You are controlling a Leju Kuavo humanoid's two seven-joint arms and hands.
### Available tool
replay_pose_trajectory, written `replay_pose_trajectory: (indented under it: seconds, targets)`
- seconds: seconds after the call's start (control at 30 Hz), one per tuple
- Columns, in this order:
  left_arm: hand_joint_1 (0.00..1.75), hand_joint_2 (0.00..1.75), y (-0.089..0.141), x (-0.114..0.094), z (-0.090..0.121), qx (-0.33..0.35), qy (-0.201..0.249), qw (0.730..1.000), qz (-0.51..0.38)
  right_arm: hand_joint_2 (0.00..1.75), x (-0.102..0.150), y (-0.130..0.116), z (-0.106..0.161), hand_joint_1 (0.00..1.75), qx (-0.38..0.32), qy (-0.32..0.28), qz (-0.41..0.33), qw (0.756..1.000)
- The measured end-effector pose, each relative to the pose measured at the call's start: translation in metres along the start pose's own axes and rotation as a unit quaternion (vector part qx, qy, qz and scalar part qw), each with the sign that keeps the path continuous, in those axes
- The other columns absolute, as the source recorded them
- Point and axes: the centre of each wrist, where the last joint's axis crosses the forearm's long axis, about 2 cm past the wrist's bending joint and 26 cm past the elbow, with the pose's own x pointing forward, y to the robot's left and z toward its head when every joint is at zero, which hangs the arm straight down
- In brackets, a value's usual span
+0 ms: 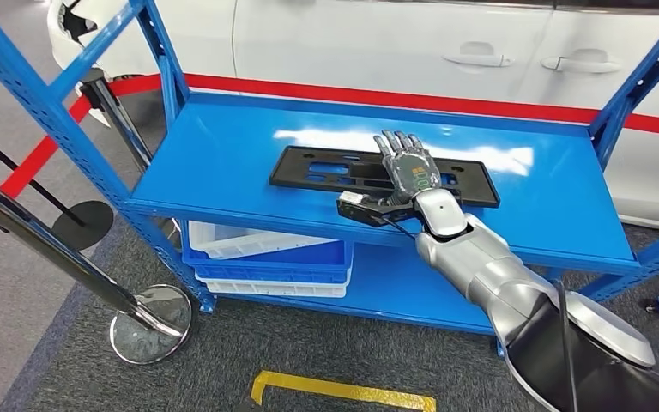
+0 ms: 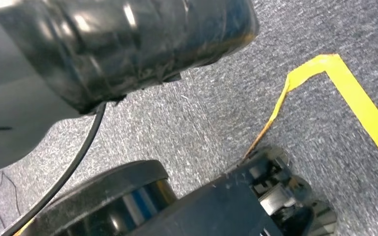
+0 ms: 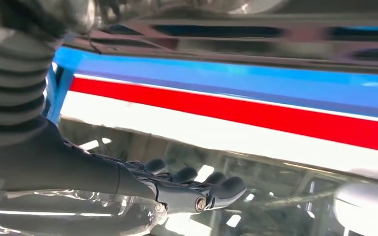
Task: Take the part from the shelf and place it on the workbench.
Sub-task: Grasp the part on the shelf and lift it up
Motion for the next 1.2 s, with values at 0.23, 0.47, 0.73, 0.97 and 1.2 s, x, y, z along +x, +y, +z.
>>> replay_pose_trajectory:
  seconds: [0.23,0.47,0.73,0.97,1.2]
  targets:
    - [0.00,0.00,0.001,0.001,0.000,0.001,0.000,1.000,0.000,0.00,-0.005,-0.003,-0.002,0.00,-0.003,0.004,-0.007,1.000]
    - [0.00,0.00,0.002,0.002,-0.001,0.001,-0.002,1.000,0.000,0.00,-0.006,-0.001,-0.001,0.00,0.004,0.002,-0.002,1.000]
    - [0.00,0.00,0.003,0.002,-0.001,0.000,-0.003,1.000,-0.001,0.00,-0.010,0.001,0.000,0.00,0.014,0.004,0.000,1.000]
    - [0.00,0.00,0.003,0.002,-0.002,0.000,-0.003,1.000,-0.002,0.00,-0.012,0.007,0.003,0.00,0.026,0.005,0.001,1.000]
    - [0.00,0.00,0.005,0.002,-0.002,0.000,-0.003,1.000,-0.002,0.00,-0.012,0.007,0.003,0.00,0.026,0.004,-0.003,1.000]
